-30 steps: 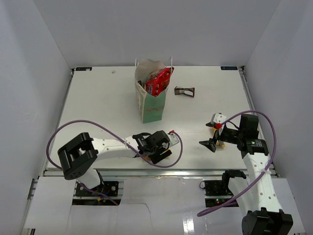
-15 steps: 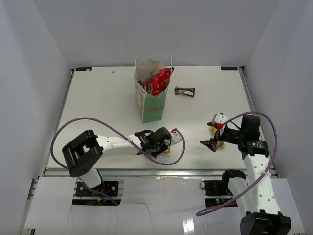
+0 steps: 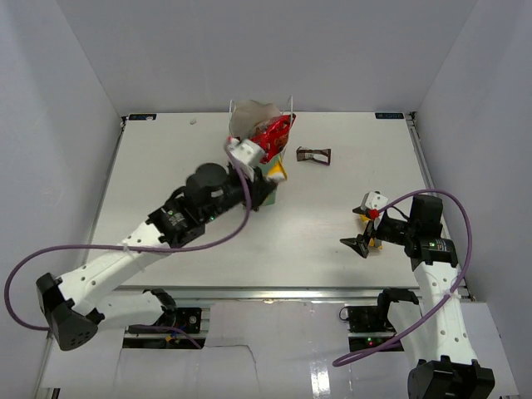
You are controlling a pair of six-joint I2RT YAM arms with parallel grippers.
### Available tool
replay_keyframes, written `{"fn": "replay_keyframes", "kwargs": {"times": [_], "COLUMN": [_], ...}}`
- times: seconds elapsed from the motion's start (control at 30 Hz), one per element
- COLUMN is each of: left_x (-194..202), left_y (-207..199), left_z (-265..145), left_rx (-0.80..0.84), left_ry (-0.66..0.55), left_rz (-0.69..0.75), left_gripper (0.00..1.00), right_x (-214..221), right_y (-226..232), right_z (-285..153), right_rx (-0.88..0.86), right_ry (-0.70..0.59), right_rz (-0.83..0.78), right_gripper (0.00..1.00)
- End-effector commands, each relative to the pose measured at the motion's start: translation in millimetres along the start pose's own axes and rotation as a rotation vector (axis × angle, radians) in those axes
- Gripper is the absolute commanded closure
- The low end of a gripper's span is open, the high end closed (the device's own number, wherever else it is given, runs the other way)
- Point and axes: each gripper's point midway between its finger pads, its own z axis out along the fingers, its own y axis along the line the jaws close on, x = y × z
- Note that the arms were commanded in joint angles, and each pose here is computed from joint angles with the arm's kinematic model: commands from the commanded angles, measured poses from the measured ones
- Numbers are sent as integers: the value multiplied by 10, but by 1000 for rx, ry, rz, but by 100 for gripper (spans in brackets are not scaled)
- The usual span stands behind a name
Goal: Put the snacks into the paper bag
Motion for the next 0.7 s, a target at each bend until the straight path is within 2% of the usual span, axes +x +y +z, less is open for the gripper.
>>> {"fn": "replay_keyframes", "kwargs": {"times": [0.0, 0.07, 0.2, 0.3, 0.5, 0.67], "left_x": [-910, -1222, -1439, -1495, -1479, -1273], "left_y": [308, 495, 1172, 1483, 1673, 1766], "left_z": [-181, -122, 158, 427, 749, 905], "left_rx": [-74, -137, -314, -385, -423, -446], "left_ry": [-258, -308, -289, -265, -243, -194], "left_rz": [-143, -176, -245, -292, -321, -331], "left_gripper": [100, 100, 100, 100, 100, 100], "right_x": [-137, -136, -133, -132, -118, -107], "right_y": [-69, -72, -74, -77, -88, -100], "right_z": [-27, -29, -34, -36, -37, -37], "right_rx": [15, 16, 20, 21, 25, 29], "right_ry": [-29, -29, -29, -28, -22, -18], "right_rz": [-31, -30, -31, -30, -25, -23], "right_gripper": [2, 2, 2, 2, 2, 2]}}
